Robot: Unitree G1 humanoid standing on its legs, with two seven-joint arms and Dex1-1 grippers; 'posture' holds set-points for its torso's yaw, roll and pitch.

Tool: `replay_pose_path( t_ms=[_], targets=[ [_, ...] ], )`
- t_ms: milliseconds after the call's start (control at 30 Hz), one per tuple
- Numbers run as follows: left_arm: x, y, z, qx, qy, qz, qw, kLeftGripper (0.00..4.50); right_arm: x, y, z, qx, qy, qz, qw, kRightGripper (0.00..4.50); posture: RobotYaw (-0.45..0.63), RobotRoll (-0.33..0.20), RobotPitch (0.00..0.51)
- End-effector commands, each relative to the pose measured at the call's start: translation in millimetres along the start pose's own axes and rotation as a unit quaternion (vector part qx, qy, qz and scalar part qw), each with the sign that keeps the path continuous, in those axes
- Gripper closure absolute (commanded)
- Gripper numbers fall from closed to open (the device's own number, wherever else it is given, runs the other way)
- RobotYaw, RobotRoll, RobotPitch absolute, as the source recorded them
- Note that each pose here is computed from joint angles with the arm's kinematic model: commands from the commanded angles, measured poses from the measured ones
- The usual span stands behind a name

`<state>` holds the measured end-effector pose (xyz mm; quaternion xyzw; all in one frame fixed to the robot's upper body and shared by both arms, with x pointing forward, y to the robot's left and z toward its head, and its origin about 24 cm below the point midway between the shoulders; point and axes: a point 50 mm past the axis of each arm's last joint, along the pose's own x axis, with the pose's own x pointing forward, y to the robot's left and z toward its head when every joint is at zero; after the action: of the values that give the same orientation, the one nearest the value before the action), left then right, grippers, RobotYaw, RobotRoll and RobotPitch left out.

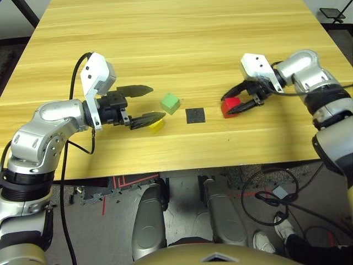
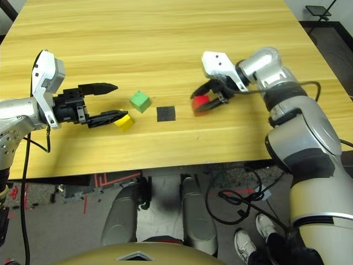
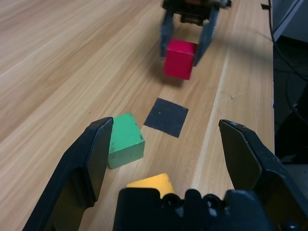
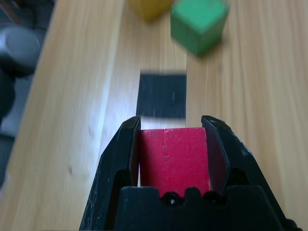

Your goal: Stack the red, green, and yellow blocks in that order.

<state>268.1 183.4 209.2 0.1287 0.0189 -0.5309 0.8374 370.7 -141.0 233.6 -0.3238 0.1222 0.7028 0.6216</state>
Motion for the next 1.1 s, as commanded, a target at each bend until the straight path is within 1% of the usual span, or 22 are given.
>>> replay_pose_path(
  t_ms=[33,167,400,833,1100],
  targets=[
    [4,1,-1,0.001,0.009,-0.001,1.000,0.00,15,3,12,0.002,0.009,0.031,0.999,2.46,0.33,-0.088,0.253],
    [7,1,0,0.002,0.005,0.000,1.000,0.00,32,10,20,-0.012,0.007,0.053,0.998,2.46,0.35,-0.090,0.257],
    [9,-2,-1,-0.001,-0.002,0.011,1.000,0.00,46,13,15,-0.032,0.027,0.047,0.998,2.46,0.38,-0.091,0.267],
    [7,-7,-3,-0.007,-0.005,0.020,1.000,0.00,56,7,12,-0.047,0.030,0.017,0.998,2.46,0.40,-0.085,0.279],
    [11,-5,-2,-0.009,-0.007,0.025,1.000,0.00,58,11,9,-0.046,0.035,0.027,0.998,2.46,0.39,-0.089,0.281]
  ],
)
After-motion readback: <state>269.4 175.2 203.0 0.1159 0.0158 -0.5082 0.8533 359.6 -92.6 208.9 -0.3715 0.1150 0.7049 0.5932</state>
